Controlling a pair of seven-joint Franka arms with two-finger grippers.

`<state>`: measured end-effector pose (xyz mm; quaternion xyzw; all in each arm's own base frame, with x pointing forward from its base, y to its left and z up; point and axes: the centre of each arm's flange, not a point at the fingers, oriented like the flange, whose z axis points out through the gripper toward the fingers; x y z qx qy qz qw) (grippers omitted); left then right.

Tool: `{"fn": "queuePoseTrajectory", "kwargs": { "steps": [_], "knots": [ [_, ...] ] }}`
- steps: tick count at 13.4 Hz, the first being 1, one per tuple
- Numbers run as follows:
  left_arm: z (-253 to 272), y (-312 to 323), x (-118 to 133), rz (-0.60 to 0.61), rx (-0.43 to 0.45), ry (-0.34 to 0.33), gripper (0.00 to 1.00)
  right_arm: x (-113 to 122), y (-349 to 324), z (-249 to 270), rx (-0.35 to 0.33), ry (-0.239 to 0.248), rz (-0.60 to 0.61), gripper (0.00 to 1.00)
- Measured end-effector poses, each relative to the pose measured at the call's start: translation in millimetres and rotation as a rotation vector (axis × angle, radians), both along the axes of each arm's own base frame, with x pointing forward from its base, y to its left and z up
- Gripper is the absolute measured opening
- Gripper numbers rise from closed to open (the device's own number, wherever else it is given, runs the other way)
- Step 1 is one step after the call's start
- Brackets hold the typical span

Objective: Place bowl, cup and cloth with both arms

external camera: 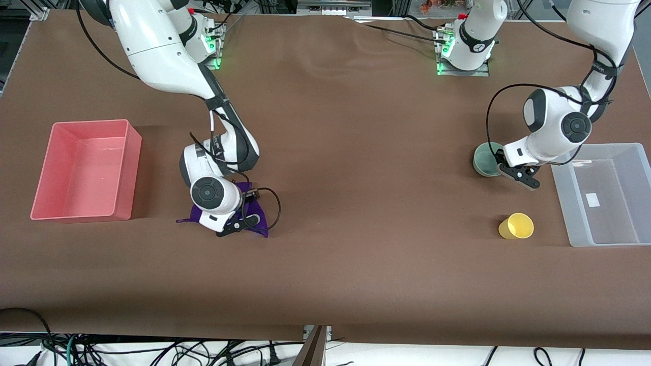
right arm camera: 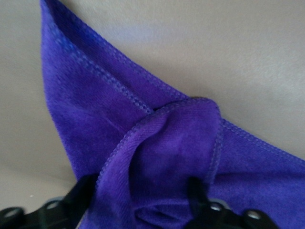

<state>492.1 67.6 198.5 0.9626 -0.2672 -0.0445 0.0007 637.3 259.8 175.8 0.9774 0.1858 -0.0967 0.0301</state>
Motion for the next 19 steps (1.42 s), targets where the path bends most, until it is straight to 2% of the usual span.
{"fn": "queuePoseTrajectory", "kwargs": {
  "steps": [1, 5, 7, 10, 12, 14, 16, 19],
  "knots": [
    [17, -2, 5, -0.006, 0.003, 0.004, 0.04, 0, -1, -1, -0.002, 0.002, -0.001, 0.67],
    [124, 12, 44, -0.015, 0.026, 0.013, 0.04, 2, -3, 6, 0.001, -0.004, 0.002, 0.23],
    [178, 50, 66, -0.026, 0.032, -0.007, 0.04, 9, -11, 21, -0.001, -0.003, 0.020, 0.10],
    [206, 154, 80, -0.040, 0.035, -0.035, 0.04, 36, -70, 93, -0.008, 0.058, -0.020, 0.10],
    [177, 239, 76, -0.015, 0.020, -0.020, 0.04, 48, -122, 158, 0.000, 0.115, -0.040, 0.10],
    [130, 312, 70, 0.032, -0.004, 0.003, 0.04, 48, -174, 211, 0.000, 0.182, -0.059, 0.10],
    [78, 340, 72, 0.053, -0.022, 0.014, 0.04, 42, -227, 250, -0.017, 0.236, -0.073, 0.10],
    [25, 337, 83, 0.062, -0.057, -0.004, 0.04, 25, -311, 293, -0.077, 0.271, -0.058, 0.10]
  ]
}}
